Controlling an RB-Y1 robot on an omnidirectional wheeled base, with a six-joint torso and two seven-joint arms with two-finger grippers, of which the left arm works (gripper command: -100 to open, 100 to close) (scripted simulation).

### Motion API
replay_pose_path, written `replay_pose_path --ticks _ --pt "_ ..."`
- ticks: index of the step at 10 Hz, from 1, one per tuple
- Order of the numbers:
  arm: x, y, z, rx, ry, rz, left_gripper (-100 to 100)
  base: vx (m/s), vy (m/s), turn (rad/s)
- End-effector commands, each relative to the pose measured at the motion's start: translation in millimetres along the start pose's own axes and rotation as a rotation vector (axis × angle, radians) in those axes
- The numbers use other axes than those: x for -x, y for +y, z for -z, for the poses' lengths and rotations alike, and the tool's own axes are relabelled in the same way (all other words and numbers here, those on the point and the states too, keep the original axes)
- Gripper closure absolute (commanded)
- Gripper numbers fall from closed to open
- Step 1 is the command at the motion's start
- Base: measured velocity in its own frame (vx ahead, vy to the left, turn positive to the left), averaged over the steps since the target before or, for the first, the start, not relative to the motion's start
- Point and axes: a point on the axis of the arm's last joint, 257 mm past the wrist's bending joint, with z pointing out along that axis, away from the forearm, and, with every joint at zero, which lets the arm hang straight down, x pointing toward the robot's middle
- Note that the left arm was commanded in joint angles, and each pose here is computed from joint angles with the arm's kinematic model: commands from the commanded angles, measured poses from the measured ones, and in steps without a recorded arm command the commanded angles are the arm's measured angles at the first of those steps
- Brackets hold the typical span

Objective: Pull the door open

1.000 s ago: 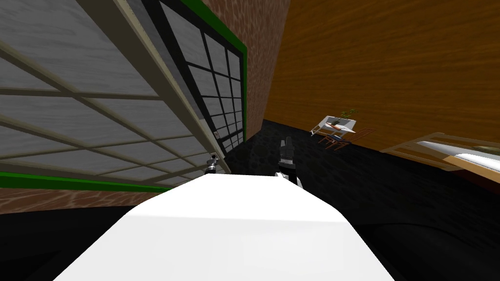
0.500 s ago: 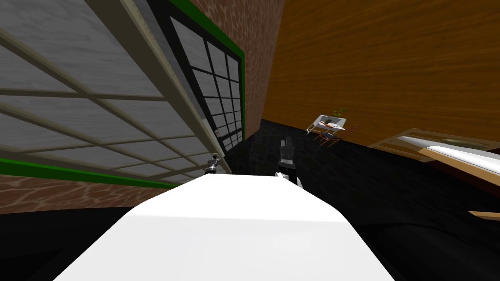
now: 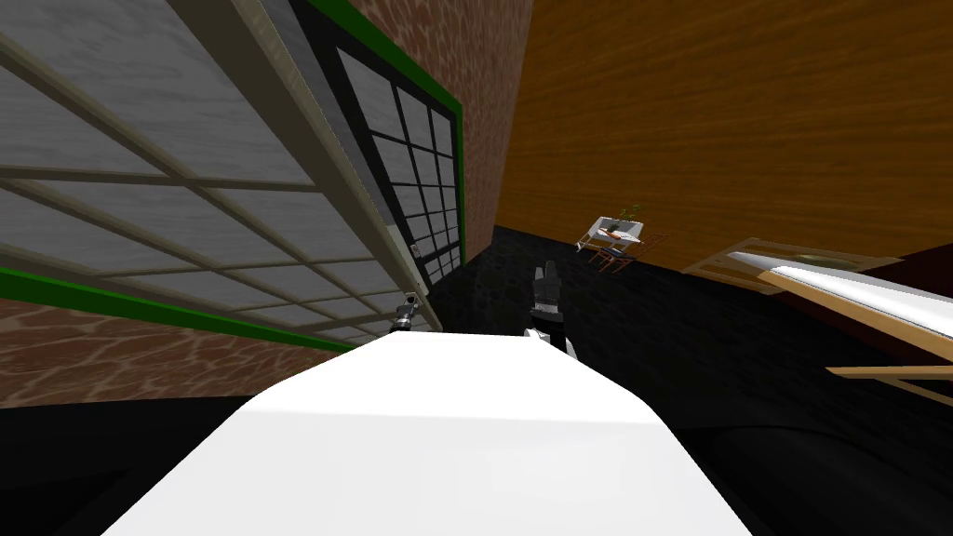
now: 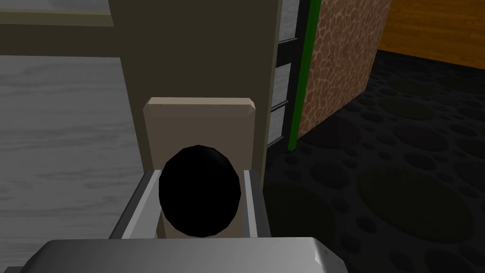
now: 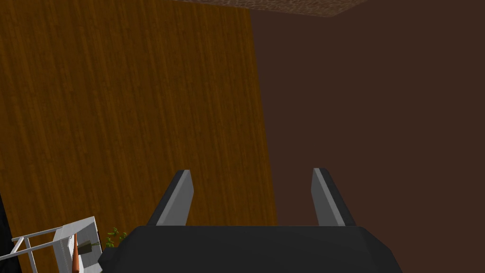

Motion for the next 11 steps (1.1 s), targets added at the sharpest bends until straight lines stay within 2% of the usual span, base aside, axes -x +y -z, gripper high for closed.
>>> replay_pose_path --ticks 1,3,4,5,7,11 --pt "-2.2 5.4 1.4 0.027 0.006 0.003 100 -0.207 0.045 -0.062" --pt "-2.9 9.9 4.2 0.058 0.007 0.004 100 -0.209 0.034 -0.066" --pt "-0.9 9.1 3.7 0.049 0.0 0.003 100 -0.087 0.003 -0.016" --pt "0.6 10.9 10.3 0.076 -0.002 0.002 100 -0.134 0.008 -0.102" --pt "-0.3 11.6 14.4 0.097 0.001 0.002 100 -0.215 0.047 -0.084" --pt "-2.4 14.5 28.7 0.166 0.007 0.003 100 -0.214 0.04 -0.088"
